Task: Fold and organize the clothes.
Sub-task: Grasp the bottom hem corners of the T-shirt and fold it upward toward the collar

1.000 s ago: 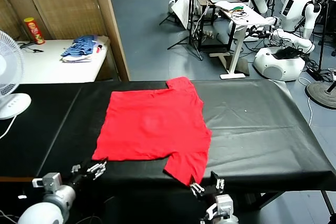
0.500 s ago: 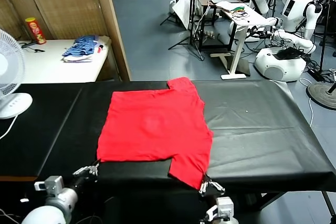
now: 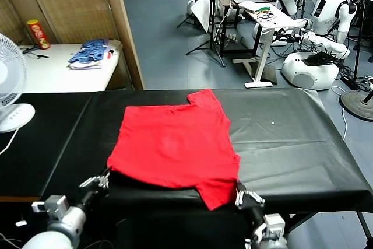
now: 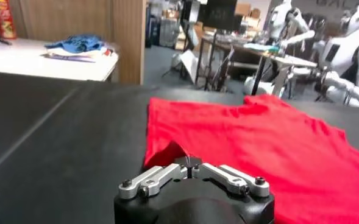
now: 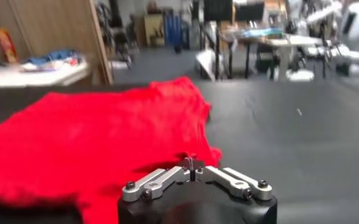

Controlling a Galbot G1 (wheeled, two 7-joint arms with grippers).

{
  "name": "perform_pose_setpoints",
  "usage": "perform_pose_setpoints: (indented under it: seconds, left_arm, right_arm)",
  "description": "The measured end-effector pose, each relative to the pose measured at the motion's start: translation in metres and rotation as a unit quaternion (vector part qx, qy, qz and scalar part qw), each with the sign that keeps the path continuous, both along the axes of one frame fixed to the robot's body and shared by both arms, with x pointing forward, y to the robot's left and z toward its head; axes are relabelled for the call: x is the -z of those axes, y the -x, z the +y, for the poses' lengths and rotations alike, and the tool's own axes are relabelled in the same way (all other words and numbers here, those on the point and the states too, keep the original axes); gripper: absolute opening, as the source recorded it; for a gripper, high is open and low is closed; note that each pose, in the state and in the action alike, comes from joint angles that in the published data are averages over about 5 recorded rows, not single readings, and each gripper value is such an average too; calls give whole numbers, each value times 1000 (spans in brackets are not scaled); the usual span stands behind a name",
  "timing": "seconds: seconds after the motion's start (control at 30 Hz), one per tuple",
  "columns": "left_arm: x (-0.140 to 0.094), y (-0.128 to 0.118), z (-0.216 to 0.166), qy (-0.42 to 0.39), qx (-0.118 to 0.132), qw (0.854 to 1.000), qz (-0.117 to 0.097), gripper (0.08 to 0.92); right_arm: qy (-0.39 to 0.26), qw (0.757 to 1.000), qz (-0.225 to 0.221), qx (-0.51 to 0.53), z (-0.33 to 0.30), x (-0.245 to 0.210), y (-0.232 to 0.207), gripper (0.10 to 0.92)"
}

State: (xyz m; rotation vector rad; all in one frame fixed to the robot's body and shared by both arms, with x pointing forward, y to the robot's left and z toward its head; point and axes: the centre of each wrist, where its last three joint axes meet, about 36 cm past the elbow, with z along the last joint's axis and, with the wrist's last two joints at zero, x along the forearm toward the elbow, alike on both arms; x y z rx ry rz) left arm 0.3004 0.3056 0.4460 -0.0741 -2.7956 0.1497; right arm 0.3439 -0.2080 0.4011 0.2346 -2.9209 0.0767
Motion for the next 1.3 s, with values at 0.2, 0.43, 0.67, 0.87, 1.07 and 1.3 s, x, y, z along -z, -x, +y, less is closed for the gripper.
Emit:
perform_pose_setpoints:
  seconds: [0.2, 0.43, 0.67, 0.87, 1.07, 1.3]
  left_arm:
    - [6, -27, 0, -17, -19, 999, -20, 125]
    - [20, -48, 0, -43, -20, 999, -23, 125]
    - [29, -60, 2, -47, -25, 998, -15, 125]
    - [34, -64, 3, -50, -31, 998, -6, 166]
    - [37, -59, 4, -55, -31, 998, 3, 470]
    - [42, -49, 8, -52, -24, 998, 19, 777]
  right_arm:
    - [10, 1000, -8, -5, -2, 15, -38, 122]
    - [17, 1000, 7, -5, 0, 34, -61, 122]
    - [9, 999, 28, -15, -6, 36, -62, 222]
    - [5, 999, 46, -26, -15, 17, -42, 534]
    - [14, 998, 50, -28, -23, 6, -11, 777]
    - [18, 997, 67, -31, -21, 14, 10, 740]
